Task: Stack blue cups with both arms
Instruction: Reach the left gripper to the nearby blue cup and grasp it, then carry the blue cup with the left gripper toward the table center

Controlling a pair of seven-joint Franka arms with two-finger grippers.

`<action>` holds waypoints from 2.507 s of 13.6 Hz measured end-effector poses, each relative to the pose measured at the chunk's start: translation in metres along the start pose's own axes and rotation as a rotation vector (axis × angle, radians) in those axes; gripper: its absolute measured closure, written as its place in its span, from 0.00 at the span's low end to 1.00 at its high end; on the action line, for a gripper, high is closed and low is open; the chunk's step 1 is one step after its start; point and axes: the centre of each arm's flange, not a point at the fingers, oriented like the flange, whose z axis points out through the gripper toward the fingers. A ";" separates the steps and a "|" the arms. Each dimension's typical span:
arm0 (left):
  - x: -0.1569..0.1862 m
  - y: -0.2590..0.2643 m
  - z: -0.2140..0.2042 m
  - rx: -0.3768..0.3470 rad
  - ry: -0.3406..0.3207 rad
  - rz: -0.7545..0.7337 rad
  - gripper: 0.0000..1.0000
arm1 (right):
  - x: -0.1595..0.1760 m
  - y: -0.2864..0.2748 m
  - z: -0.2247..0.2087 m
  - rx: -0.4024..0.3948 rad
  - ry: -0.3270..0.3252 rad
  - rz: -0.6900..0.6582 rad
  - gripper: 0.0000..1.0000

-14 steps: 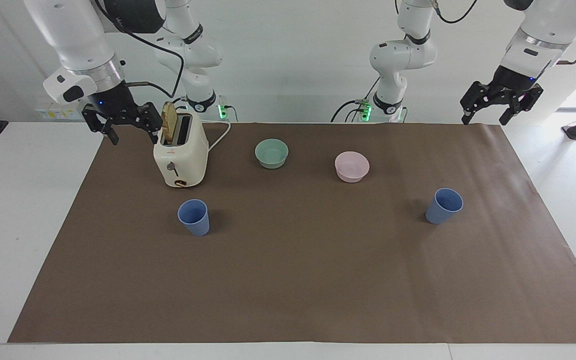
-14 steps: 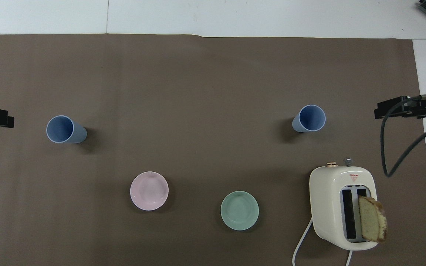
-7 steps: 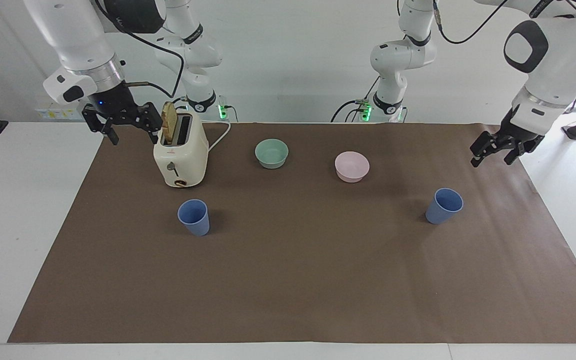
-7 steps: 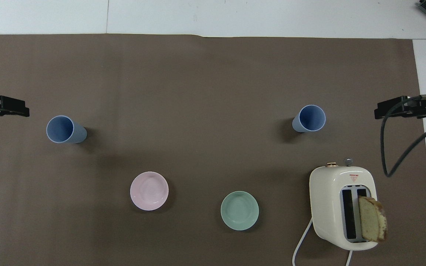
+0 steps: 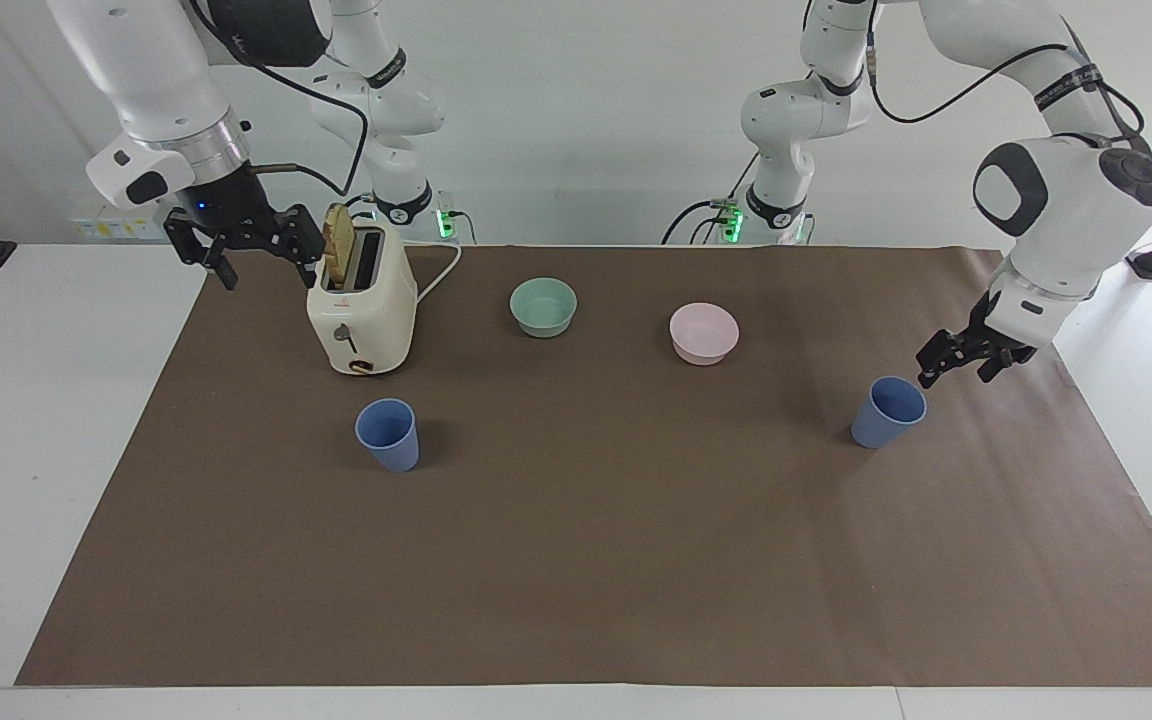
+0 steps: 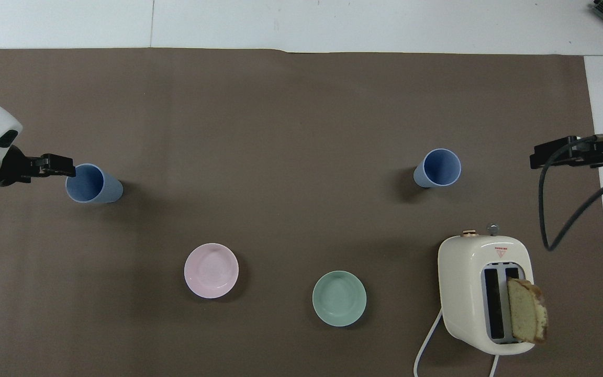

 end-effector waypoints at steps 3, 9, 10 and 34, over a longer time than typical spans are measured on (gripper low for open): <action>0.000 -0.002 0.028 -0.003 -0.017 0.007 0.00 | 0.000 0.000 0.000 0.000 0.000 0.000 0.00; -0.004 -0.001 0.043 -0.005 -0.042 0.009 0.27 | 0.000 0.000 0.000 0.000 0.000 0.000 0.00; -0.004 0.000 0.043 -0.007 -0.041 0.007 0.39 | 0.000 0.000 0.000 0.000 0.000 0.000 0.00; -0.039 0.373 0.011 -0.123 0.016 -0.153 0.96 | 0.000 0.000 0.000 0.000 0.000 0.000 0.00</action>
